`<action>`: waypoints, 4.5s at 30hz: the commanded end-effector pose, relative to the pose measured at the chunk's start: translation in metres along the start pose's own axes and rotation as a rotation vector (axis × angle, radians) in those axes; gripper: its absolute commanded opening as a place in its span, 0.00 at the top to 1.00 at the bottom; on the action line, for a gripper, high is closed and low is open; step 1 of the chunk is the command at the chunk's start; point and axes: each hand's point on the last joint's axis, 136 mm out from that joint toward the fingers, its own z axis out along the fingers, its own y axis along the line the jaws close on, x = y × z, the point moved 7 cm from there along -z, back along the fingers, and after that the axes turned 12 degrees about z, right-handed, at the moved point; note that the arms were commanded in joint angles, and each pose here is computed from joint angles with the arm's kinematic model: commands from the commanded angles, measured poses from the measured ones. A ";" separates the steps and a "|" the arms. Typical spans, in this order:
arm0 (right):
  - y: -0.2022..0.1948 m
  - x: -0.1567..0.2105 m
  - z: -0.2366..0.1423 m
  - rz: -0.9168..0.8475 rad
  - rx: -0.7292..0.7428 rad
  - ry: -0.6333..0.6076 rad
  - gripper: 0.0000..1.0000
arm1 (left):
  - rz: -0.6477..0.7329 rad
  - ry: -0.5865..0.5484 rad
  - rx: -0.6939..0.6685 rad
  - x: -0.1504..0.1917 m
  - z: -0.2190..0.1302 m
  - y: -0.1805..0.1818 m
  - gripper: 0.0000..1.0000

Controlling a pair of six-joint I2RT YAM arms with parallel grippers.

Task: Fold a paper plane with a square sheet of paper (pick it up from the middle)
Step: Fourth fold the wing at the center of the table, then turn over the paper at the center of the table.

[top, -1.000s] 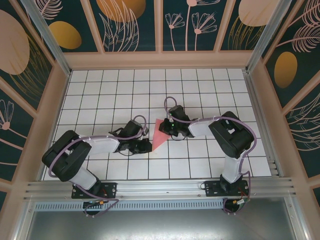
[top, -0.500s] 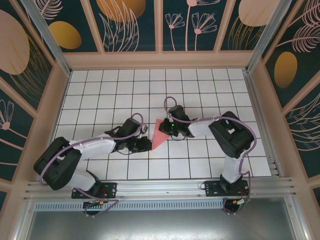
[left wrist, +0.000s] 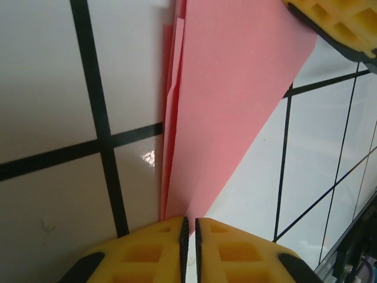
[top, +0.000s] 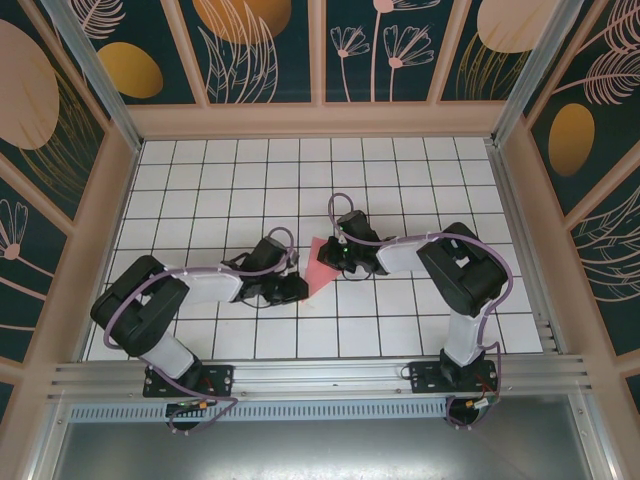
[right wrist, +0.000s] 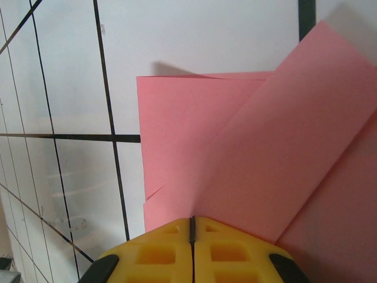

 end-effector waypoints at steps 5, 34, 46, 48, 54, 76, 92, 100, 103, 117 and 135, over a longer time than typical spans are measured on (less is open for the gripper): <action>-0.051 0.009 0.011 0.067 0.219 -0.002 0.92 | -0.003 0.069 -0.061 0.035 -0.017 0.013 0.88; -0.043 0.009 0.012 0.076 0.189 0.005 0.91 | -0.072 -0.153 0.047 -0.064 0.031 -0.020 0.85; -0.046 0.007 0.013 0.075 0.216 0.001 0.91 | -0.010 0.017 -0.088 -0.016 0.024 0.009 0.87; -0.047 0.007 0.014 0.075 0.218 0.002 0.91 | 0.013 0.066 -0.079 -0.004 0.022 0.012 0.87; -0.047 0.006 0.015 0.075 0.216 0.003 0.91 | 0.053 0.104 -0.110 0.015 0.003 0.015 0.88; -0.014 0.020 0.002 -0.343 0.114 0.148 0.86 | -0.001 -0.368 -0.214 -0.025 -0.072 -0.009 0.85; 0.017 -0.001 -0.070 -0.244 0.064 -0.151 0.70 | 0.039 -0.333 -0.202 -0.061 -0.053 -0.027 0.70; -0.027 -0.002 -0.085 0.065 -0.053 -0.156 0.62 | 0.092 -0.266 -0.154 -0.074 -0.036 -0.037 0.60; -0.030 0.002 -0.080 0.088 -0.053 -0.125 0.58 | 0.089 -0.234 -0.186 -0.077 -0.027 -0.032 0.59; -0.021 0.006 -0.057 0.089 -0.041 -0.039 0.58 | 0.075 -0.151 -0.243 -0.078 -0.002 -0.017 0.64; -0.028 0.006 -0.040 0.117 0.017 -0.007 0.59 | 0.072 -0.071 -0.268 -0.072 0.021 -0.002 0.67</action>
